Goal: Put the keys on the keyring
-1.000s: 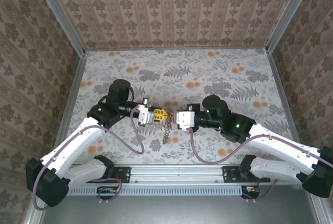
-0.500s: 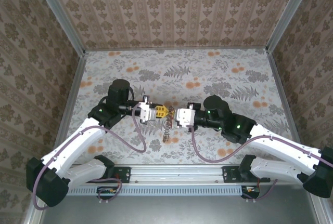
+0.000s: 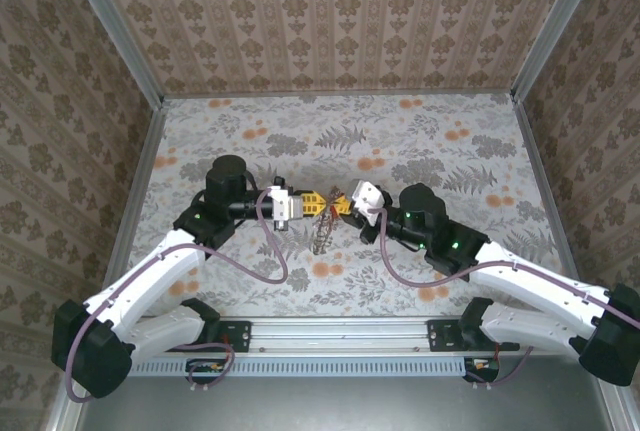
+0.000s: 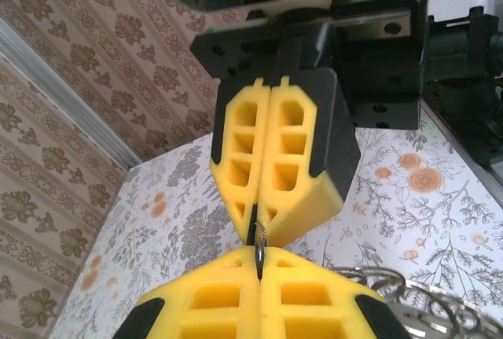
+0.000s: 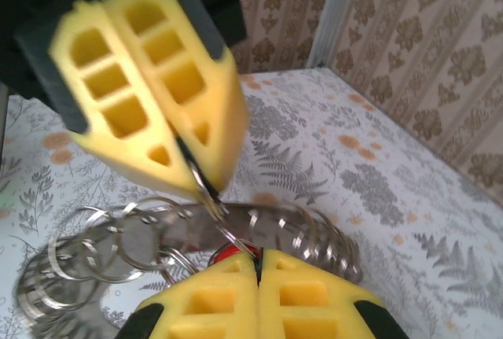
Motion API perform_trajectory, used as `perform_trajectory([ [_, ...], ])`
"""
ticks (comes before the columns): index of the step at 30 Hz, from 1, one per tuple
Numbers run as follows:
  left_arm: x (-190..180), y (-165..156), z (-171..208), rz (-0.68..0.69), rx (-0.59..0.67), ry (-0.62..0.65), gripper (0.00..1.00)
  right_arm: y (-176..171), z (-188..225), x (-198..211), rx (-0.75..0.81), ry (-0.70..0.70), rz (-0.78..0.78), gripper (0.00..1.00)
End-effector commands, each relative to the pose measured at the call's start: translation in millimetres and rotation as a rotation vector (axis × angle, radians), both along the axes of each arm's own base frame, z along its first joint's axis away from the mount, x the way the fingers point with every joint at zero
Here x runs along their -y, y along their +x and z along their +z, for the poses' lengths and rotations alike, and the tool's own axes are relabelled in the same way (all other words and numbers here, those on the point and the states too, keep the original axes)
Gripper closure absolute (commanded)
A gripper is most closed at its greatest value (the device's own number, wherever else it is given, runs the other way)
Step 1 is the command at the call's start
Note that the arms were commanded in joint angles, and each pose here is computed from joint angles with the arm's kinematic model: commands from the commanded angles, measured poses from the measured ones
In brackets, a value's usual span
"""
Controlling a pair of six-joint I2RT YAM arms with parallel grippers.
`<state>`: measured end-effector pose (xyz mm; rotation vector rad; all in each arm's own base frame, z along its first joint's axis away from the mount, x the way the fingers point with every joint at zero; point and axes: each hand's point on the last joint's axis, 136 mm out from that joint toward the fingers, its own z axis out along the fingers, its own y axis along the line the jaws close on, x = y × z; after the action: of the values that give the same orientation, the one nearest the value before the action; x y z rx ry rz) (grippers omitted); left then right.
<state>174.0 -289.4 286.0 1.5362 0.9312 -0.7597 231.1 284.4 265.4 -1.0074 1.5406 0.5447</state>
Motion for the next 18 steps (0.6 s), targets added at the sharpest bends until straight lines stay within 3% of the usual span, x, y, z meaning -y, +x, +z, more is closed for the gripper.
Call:
perform_trajectory([
  [1,0.4,-3.4,12.4,-0.012,0.025,-0.039,1.0,5.4,10.8,7.0,-0.026,0.087,-0.049,1.0],
  [18,0.8,9.1,7.4,0.055,-0.048,-0.006,1.0,-7.0,18.3,4.8,0.074,0.022,0.041,1.0],
])
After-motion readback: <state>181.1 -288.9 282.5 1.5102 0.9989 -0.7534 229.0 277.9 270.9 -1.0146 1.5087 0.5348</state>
